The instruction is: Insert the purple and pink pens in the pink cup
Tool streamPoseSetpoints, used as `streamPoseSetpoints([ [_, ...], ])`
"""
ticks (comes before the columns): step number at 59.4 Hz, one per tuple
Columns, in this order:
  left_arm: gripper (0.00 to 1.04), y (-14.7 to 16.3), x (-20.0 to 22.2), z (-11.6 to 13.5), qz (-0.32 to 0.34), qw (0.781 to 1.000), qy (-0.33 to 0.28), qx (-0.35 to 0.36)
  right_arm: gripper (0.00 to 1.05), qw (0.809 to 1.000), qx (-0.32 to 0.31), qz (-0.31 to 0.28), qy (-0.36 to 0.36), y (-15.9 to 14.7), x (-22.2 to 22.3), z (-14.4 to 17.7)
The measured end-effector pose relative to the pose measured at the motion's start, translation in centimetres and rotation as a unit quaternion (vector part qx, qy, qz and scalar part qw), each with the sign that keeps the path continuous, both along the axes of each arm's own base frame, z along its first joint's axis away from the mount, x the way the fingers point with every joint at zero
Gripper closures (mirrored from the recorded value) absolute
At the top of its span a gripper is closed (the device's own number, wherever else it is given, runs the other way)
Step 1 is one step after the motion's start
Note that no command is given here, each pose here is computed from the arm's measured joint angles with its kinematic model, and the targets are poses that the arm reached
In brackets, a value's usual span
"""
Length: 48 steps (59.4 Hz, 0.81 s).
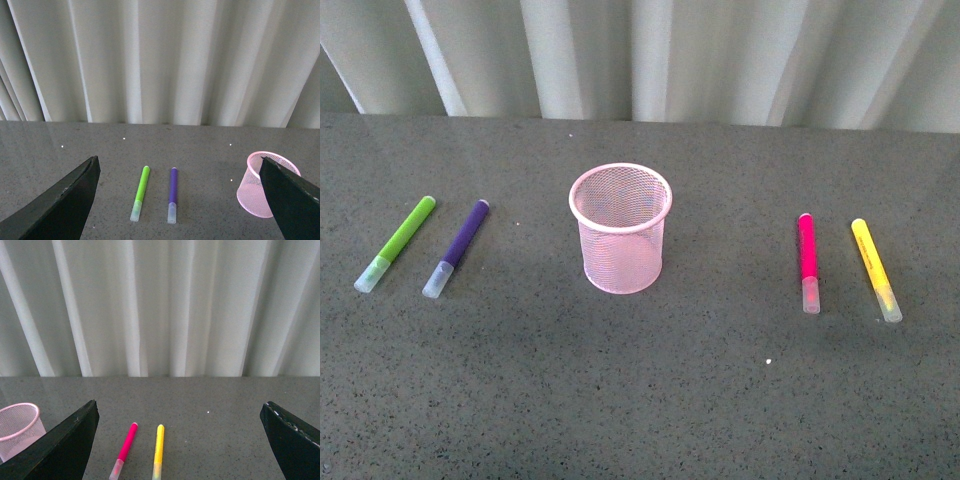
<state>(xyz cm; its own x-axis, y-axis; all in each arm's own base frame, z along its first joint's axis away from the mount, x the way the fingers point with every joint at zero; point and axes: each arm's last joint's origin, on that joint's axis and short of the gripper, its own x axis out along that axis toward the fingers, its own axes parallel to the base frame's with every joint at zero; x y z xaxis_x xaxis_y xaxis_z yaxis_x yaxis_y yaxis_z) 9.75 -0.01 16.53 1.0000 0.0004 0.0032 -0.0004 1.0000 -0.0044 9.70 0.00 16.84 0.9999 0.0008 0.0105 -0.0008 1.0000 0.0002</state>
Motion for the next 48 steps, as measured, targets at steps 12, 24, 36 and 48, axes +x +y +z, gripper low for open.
streamPoseSetpoints([
  [12, 0.07, 0.00, 0.00, 0.00, 0.000, 1.000, 0.000, 0.000, 0.07, 1.000, 0.000, 0.000, 0.000, 0.00, 0.00, 0.00],
  [24, 0.07, 0.00, 0.00, 0.00, 0.000, 1.000, 0.000, 0.000, 0.07, 1.000, 0.000, 0.000, 0.000, 0.00, 0.00, 0.00],
  [36, 0.07, 0.00, 0.00, 0.00, 0.000, 1.000, 0.000, 0.000, 0.07, 1.000, 0.000, 0.000, 0.000, 0.00, 0.00, 0.00],
  [48, 0.07, 0.00, 0.00, 0.00, 0.000, 1.000, 0.000, 0.000, 0.07, 1.000, 0.000, 0.000, 0.000, 0.00, 0.00, 0.00],
])
